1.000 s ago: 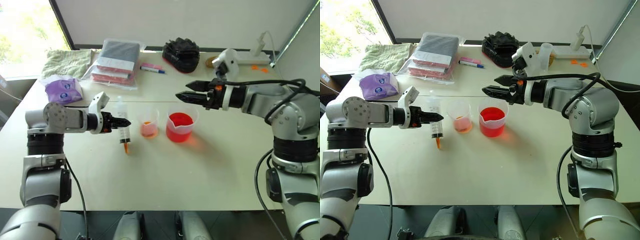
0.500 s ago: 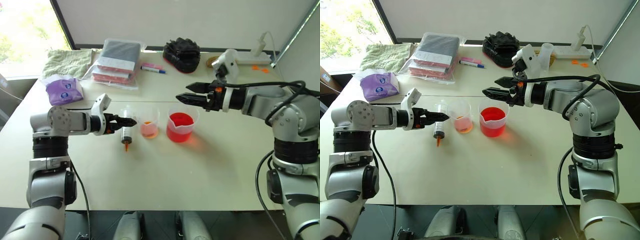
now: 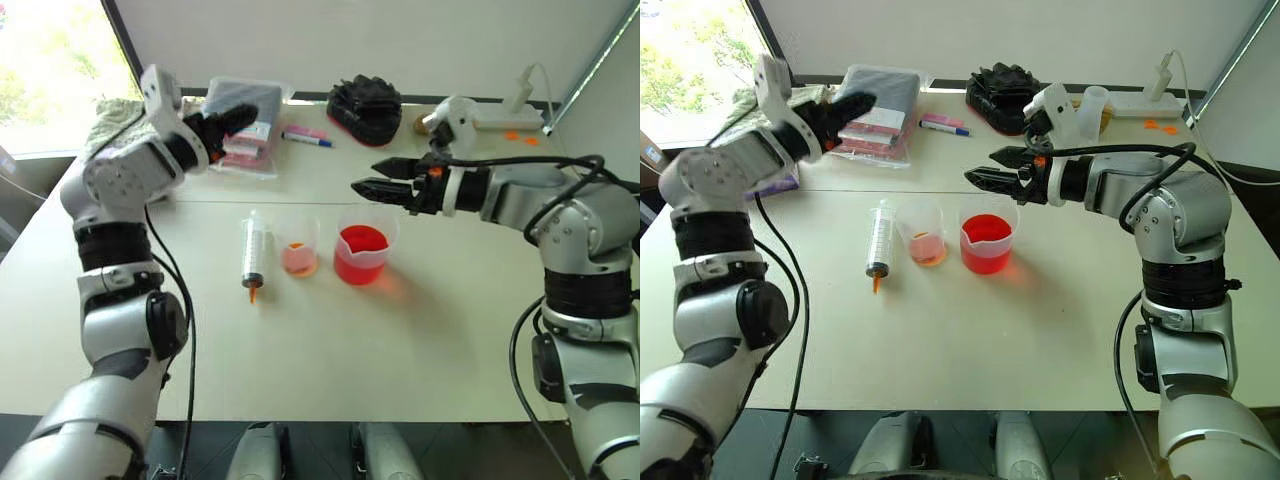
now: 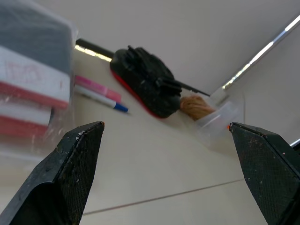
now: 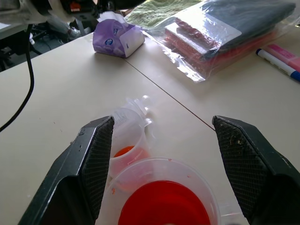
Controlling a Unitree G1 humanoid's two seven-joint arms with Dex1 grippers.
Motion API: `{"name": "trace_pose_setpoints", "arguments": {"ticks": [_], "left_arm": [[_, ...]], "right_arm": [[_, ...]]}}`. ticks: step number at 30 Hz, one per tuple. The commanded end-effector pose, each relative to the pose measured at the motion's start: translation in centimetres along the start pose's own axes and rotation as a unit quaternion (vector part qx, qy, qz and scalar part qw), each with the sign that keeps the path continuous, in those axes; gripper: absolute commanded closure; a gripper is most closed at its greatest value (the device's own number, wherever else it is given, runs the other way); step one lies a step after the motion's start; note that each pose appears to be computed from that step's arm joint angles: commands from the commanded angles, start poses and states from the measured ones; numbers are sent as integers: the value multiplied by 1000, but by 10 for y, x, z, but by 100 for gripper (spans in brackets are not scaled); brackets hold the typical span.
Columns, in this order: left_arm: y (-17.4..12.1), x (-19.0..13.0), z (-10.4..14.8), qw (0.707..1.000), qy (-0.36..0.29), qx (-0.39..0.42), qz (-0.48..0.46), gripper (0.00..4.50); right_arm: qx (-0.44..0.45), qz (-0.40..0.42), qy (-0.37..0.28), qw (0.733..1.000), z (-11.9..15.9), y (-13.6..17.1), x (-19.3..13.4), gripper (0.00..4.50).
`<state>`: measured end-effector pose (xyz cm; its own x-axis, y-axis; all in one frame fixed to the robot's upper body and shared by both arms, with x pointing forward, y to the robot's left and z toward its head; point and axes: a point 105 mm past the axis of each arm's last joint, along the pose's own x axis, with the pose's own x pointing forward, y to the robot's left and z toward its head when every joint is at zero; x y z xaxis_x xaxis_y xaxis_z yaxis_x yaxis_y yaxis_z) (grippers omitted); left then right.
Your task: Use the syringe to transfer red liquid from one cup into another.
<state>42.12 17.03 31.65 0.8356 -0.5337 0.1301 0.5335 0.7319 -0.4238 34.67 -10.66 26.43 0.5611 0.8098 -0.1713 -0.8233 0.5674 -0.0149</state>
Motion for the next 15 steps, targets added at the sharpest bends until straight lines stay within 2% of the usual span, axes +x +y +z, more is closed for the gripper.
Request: {"name": "trace_pose_setpoints", "arguments": {"ticks": [1,5,11,15], "left_arm": [[-22,-25,9,995,39,43,-79,3],[-22,-70,-24,977,145,95,-120,3],[-9,-148,-62,929,283,189,-147,3],[-4,-169,-78,902,333,221,-161,3]], "right_arm": [[-37,-8,-2,999,12,-5,-20,101],[-57,38,58,996,-6,7,-49,101],[-54,114,148,981,-33,36,-91,101],[-51,127,182,974,-49,42,-102,101]]}}
